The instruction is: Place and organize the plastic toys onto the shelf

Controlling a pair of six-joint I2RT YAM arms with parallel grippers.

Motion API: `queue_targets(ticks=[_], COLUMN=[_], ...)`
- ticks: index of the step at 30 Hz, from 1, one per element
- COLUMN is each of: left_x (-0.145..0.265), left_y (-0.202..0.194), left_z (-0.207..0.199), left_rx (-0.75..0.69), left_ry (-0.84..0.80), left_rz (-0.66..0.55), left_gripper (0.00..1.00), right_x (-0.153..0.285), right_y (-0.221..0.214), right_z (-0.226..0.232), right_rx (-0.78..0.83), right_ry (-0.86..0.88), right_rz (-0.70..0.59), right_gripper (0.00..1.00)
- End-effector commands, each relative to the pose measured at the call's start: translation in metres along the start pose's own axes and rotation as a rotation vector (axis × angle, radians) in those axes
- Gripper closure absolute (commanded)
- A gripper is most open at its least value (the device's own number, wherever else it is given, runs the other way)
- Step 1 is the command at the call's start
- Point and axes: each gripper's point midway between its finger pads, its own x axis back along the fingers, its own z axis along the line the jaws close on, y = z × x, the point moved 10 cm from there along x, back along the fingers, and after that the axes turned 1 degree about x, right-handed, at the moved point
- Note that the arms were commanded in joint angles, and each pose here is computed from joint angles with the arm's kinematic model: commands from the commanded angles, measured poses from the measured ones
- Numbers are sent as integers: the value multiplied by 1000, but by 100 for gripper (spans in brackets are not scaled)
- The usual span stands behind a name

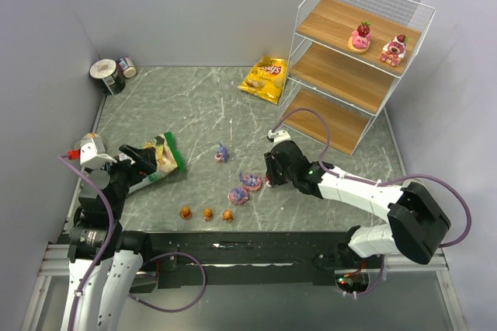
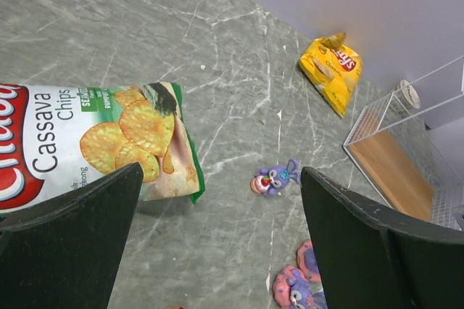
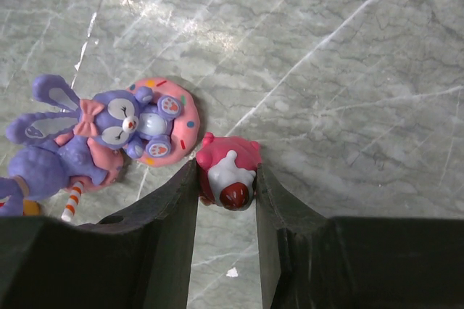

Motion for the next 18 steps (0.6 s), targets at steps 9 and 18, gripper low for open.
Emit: queue_targets(ticks=[9, 18], left_x=[-2, -1], left_y=[4, 4], left_z=[-4, -4], left_rx=[-12, -11], left_ry=[-32, -33], left_rz=[-19, -22], left_gripper=[4, 4], right_x=[-17, -17], right_y=[-2, -7], right_z=[-8, -11], right_rx=[42, 4], right_ry=[-4, -30], right_rz=[-104, -129], right_gripper=[100, 81])
